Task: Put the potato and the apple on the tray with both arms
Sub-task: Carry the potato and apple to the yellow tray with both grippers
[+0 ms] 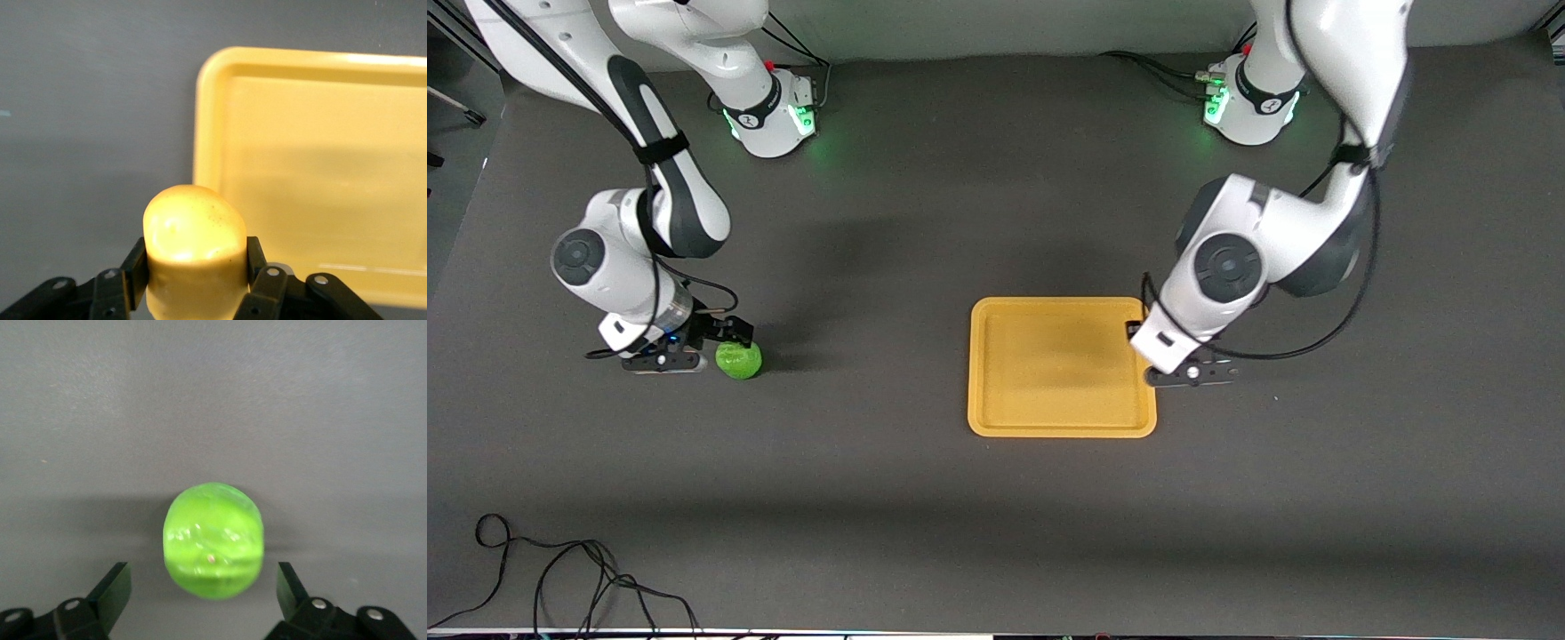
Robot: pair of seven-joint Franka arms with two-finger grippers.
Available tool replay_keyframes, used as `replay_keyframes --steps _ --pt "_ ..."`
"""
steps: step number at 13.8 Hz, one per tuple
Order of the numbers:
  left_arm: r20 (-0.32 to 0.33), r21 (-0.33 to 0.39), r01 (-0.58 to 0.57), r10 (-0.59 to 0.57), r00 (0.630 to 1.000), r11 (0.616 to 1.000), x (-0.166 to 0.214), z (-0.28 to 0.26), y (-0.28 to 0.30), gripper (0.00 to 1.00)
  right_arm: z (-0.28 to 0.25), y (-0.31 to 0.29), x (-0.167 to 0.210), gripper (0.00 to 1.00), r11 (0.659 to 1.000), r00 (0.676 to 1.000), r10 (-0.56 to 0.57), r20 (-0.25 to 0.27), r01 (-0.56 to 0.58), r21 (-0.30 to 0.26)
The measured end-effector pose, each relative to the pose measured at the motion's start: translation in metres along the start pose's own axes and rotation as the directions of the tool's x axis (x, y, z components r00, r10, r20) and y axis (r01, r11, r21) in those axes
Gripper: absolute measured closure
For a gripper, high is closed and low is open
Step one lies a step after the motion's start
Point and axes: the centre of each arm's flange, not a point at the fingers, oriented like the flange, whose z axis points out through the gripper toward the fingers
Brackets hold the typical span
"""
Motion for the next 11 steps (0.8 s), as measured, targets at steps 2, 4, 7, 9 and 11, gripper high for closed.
replay_keyframes --steps 2,4,7,9,11 --pt "0.019 0.014 0.025 -0.025 0.999 1.000 0.003 0.033 0.021 0.38 0.019 -0.003 0.000 0.05 1.000 1.000 0.018 -0.001 -0.018 -0.003" --pt "0.020 0.029 0.033 -0.033 0.999 0.999 0.010 0.059 0.033 0.38 0.028 -0.003 0.001 0.09 1.000 1.000 0.024 -0.002 -0.024 -0.005" --pt "0.016 0.031 0.040 -0.041 0.999 0.999 0.018 0.075 0.035 0.39 0.021 -0.003 0.009 0.30 1.000 0.999 0.026 -0.021 -0.027 -0.004" --pt "0.016 0.031 0.043 -0.044 0.999 0.999 0.019 0.076 0.035 0.39 0.006 -0.006 0.018 0.30 1.000 0.999 0.023 -0.029 -0.023 -0.001" --pt "0.017 0.033 0.052 -0.052 0.998 0.998 0.019 0.077 0.035 0.38 -0.032 -0.026 0.033 0.30 1.000 0.999 0.028 0.018 -0.028 0.004"
